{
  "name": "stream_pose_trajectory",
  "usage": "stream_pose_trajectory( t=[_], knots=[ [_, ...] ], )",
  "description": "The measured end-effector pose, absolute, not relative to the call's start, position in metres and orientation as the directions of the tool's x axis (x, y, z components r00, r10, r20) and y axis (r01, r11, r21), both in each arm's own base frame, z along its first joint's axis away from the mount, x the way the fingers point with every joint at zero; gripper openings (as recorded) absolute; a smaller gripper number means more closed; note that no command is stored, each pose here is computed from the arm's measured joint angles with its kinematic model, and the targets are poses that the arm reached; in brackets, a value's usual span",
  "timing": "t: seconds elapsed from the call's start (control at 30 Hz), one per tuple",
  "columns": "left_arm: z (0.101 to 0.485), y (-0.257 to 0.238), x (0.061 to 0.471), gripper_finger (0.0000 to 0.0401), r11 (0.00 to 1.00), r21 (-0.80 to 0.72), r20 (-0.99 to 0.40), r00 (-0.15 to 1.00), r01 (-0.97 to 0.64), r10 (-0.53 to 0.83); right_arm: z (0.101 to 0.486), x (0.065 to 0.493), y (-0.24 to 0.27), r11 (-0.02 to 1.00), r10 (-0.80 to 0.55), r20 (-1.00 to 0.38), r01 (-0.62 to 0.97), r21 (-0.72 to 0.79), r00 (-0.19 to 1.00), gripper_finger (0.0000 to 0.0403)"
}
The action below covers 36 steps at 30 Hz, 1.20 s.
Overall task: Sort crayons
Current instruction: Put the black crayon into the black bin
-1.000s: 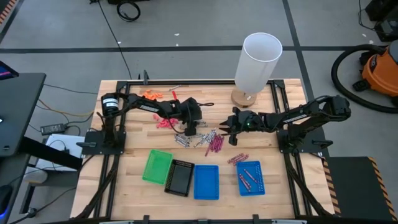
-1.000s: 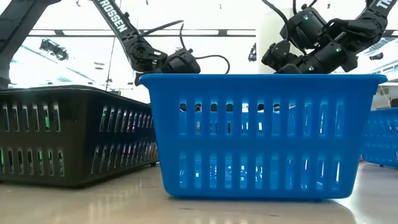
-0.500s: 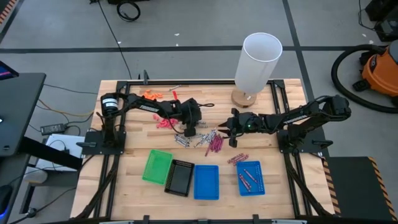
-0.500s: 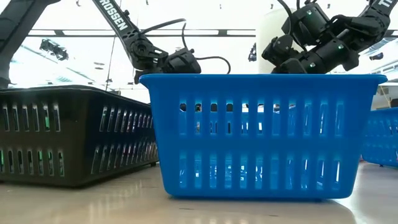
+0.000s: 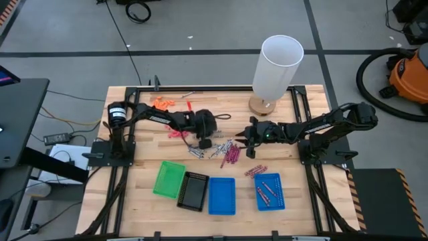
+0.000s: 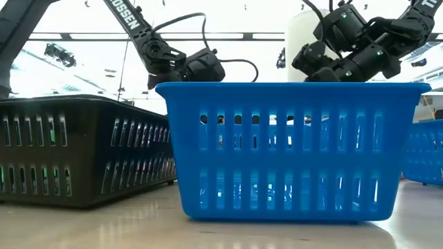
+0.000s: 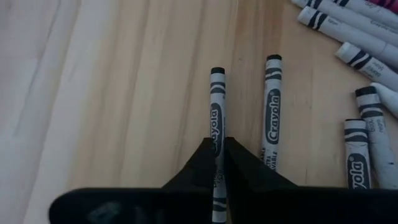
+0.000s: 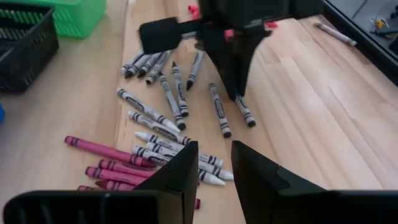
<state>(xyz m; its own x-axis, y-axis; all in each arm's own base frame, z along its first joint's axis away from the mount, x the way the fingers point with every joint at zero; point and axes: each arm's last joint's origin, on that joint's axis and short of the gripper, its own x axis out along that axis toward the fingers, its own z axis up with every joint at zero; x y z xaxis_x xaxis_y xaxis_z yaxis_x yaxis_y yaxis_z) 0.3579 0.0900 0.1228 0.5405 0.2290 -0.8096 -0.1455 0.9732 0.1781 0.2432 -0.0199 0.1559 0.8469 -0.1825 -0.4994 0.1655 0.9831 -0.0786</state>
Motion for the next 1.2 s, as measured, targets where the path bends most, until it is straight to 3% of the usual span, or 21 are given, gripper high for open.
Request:
stream_pose_trajectory(
  t=[0.23,0.6,0.73,1.2],
  knots=[
    [0.129,0.08,0.352,0.0015,0.969,0.208,-0.794,0.556,-0.134,0.248,0.154,0.241,-0.014,0.982,-0.177,-0.528,0.187,-0.035,0.831,0.0105],
    [0.16,0.046,0.308,0.0014,0.947,0.204,-0.642,0.696,-0.248,0.321,0.156,0.24,-0.003,0.963,-0.267,-0.506,0.252,-0.099,0.82,0.0105],
    [0.179,0.022,0.295,0.0014,0.961,0.143,-0.591,0.758,-0.237,0.275,0.161,0.243,-0.002,0.956,-0.289,-0.454,0.279,-0.09,0.843,0.0105],
    [0.202,-0.053,0.252,0.0024,0.957,-0.136,-0.672,0.733,-0.257,0.101,0.17,0.247,0.003,0.947,-0.312,-0.361,0.256,-0.195,0.879,0.0105]
  ],
)
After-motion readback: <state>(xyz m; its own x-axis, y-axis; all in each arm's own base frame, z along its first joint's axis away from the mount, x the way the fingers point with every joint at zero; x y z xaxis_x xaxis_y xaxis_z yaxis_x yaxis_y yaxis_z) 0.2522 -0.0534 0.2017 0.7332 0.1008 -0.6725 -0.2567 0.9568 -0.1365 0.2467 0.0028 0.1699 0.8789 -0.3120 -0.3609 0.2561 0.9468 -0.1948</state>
